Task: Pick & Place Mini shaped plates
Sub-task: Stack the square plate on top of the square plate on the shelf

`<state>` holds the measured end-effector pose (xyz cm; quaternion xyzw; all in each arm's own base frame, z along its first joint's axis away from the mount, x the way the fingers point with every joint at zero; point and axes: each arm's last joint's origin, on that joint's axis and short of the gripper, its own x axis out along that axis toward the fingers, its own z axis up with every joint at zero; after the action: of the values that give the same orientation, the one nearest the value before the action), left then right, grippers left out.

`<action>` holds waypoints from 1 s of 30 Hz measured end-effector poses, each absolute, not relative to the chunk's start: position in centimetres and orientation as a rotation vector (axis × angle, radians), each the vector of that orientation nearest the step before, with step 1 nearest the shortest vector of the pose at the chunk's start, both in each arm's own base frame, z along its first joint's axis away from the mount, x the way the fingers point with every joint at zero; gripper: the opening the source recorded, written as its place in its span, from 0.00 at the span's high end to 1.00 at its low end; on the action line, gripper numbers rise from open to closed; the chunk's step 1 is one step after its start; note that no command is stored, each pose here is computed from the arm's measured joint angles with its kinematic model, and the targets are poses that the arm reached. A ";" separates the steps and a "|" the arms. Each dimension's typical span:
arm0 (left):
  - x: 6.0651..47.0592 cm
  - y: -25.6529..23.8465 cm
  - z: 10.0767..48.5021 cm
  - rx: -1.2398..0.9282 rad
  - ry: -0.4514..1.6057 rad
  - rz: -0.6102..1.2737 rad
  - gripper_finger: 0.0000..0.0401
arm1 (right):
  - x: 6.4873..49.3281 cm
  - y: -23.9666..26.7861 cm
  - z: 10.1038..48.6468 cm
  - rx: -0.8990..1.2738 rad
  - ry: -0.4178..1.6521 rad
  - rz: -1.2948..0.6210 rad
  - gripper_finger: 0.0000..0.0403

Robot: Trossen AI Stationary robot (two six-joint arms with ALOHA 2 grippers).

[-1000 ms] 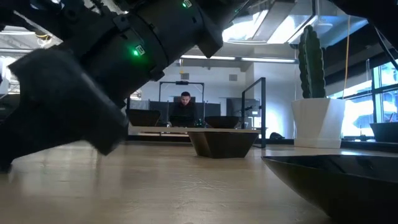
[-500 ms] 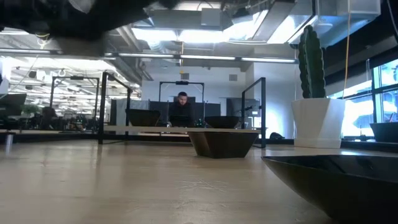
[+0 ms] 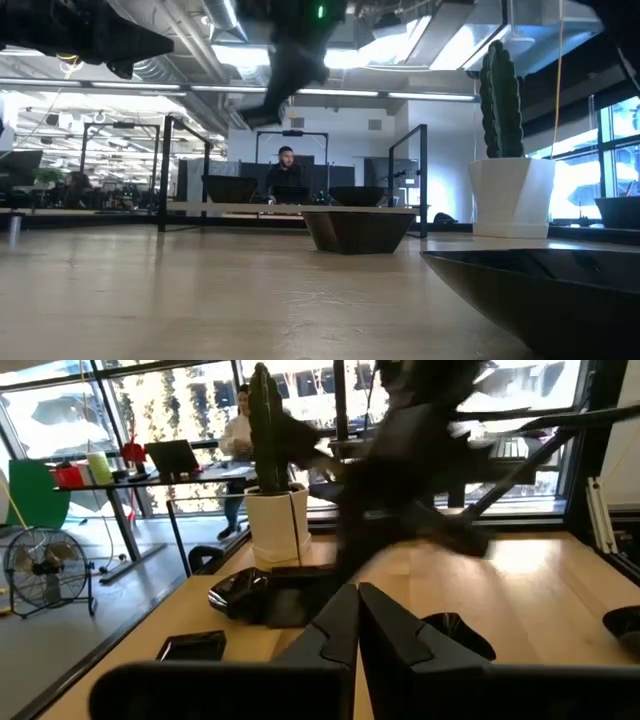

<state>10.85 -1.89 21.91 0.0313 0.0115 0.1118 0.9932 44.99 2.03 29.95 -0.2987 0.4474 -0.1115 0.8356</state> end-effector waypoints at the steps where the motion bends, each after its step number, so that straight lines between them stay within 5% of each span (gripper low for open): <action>1: 10.9 -1.9 21.9 0.062 0.021 0.224 0.99 | 45.1 0.2 30.0 -0.613 0.956 -0.245 1.00; 12: 10.9 -1.9 21.9 0.056 0.021 0.224 0.98 | 44.5 -12.6 30.4 -0.418 0.882 -0.335 1.00; 30: 10.9 -1.9 21.9 0.044 0.019 0.213 0.98 | 44.0 -13.3 23.2 -0.410 0.997 -0.381 1.00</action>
<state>10.86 -1.92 21.93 0.0222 0.0096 0.1061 0.9941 44.01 -13.31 23.24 -0.1942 0.4718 -0.1803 0.8410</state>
